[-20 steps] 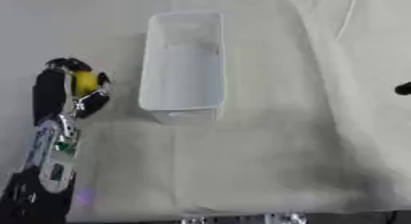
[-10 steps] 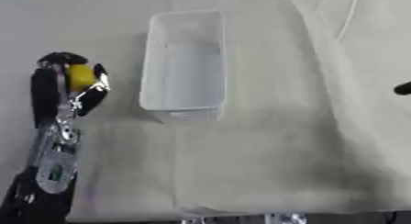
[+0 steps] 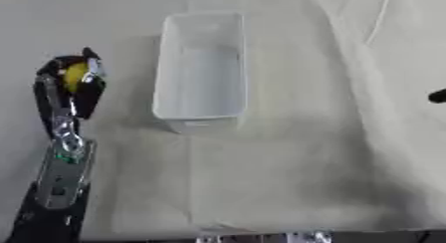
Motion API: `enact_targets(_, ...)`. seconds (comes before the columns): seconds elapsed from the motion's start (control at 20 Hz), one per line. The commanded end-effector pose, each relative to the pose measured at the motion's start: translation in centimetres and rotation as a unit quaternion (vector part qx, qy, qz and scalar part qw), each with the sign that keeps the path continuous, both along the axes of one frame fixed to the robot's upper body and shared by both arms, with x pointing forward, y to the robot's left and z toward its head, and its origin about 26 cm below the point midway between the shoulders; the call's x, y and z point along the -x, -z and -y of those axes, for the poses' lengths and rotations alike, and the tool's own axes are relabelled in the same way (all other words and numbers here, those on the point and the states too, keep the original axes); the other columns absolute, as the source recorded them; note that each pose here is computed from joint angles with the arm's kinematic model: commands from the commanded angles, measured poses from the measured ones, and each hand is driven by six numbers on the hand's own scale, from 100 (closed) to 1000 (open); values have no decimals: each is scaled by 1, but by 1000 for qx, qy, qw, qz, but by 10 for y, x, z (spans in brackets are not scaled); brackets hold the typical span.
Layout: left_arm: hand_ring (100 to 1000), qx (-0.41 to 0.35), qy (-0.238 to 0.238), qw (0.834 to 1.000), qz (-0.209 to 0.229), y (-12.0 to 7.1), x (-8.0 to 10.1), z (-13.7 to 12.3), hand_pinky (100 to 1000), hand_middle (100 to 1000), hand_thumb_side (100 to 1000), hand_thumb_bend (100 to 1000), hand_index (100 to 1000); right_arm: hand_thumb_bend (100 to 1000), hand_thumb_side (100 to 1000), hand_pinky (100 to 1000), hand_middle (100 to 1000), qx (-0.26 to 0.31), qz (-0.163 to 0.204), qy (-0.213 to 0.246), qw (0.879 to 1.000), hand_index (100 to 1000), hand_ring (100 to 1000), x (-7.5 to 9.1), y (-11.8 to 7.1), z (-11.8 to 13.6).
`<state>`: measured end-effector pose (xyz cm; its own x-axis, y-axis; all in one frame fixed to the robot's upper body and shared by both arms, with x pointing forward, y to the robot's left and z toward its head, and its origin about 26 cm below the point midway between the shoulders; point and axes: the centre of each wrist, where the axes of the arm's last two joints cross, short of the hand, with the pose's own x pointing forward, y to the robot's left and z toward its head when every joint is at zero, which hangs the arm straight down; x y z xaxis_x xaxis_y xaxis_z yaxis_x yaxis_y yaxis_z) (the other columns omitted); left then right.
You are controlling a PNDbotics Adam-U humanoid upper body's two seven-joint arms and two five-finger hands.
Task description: Pick up objects on the table and place them in the box.
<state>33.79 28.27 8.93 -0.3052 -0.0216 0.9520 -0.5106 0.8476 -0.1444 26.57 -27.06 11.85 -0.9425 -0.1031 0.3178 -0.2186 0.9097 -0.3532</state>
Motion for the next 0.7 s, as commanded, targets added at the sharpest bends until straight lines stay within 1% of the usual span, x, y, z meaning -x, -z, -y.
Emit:
enact_targets(0.05,100,114,69,990,42,-11,1,4,100,100,672,100,127,204,904,655,867,26,49,-18,998,865,756,0,-5,-2)
enact_targets(0.2,100,194,170,962,84,-24,3,13,100,100,672,100,128,205,904,655,868,26,48,-19,998,866,757,0,-5,-2)
enact_targets(0.25,100,209,193,954,93,-27,4,13,100,100,672,100,128,205,904,655,868,26,48,-20,998,866,757,0,-5,-2)
enact_targets(0.35,100,226,240,938,104,-33,5,15,100,100,672,100,128,206,904,655,867,26,47,-20,998,866,757,0,-5,-2)
enact_targets(0.45,100,226,278,927,110,-37,4,14,100,100,672,100,128,206,905,655,867,27,47,-21,998,866,757,1,-5,-2)
enact_targets(0.55,100,200,305,925,109,-43,2,11,100,100,672,100,128,210,911,655,868,28,45,-22,998,866,757,1,-4,-2)
enact_targets(0.7,100,123,327,931,102,-56,-5,3,100,100,672,100,128,206,903,655,868,30,40,-22,999,867,758,1,-3,-1)
